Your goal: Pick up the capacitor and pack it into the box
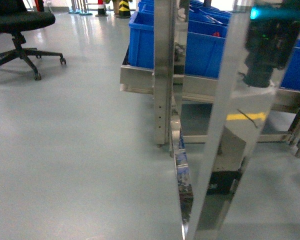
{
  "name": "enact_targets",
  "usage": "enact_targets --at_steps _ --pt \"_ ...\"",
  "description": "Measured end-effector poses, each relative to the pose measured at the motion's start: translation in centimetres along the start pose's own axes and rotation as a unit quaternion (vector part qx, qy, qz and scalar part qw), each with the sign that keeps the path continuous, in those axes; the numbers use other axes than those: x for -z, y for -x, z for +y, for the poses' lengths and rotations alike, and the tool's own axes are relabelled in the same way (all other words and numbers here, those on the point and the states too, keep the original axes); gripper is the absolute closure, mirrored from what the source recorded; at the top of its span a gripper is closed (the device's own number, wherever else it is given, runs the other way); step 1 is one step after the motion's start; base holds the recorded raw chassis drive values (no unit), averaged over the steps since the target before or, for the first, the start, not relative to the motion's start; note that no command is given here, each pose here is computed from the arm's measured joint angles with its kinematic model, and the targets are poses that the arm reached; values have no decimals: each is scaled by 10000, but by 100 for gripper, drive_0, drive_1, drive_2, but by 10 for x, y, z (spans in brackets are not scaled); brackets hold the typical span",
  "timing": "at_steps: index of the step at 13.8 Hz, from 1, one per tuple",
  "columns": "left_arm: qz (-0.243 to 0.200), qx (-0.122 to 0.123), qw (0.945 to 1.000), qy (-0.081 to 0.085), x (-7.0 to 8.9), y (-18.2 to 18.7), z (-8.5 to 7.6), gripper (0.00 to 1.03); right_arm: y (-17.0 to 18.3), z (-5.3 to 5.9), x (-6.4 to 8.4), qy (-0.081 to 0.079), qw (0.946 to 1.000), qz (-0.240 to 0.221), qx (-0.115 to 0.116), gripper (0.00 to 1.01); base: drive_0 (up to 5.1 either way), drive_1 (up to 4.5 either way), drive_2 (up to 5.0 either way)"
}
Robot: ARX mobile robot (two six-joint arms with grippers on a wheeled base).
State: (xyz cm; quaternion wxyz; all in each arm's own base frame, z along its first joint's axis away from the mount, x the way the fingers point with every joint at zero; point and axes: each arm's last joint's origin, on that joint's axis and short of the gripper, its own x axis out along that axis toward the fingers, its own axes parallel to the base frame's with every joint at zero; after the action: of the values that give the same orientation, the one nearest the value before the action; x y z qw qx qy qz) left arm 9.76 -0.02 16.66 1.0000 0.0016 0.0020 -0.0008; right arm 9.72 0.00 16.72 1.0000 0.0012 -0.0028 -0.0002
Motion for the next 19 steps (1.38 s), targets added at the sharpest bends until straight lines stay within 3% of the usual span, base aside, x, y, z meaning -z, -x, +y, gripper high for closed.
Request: enact_targets --at_steps 19 --pt "2 -2 10000 2 0 0 0 59 0 0 0 0 10000 15 2 3 -495 242 242"
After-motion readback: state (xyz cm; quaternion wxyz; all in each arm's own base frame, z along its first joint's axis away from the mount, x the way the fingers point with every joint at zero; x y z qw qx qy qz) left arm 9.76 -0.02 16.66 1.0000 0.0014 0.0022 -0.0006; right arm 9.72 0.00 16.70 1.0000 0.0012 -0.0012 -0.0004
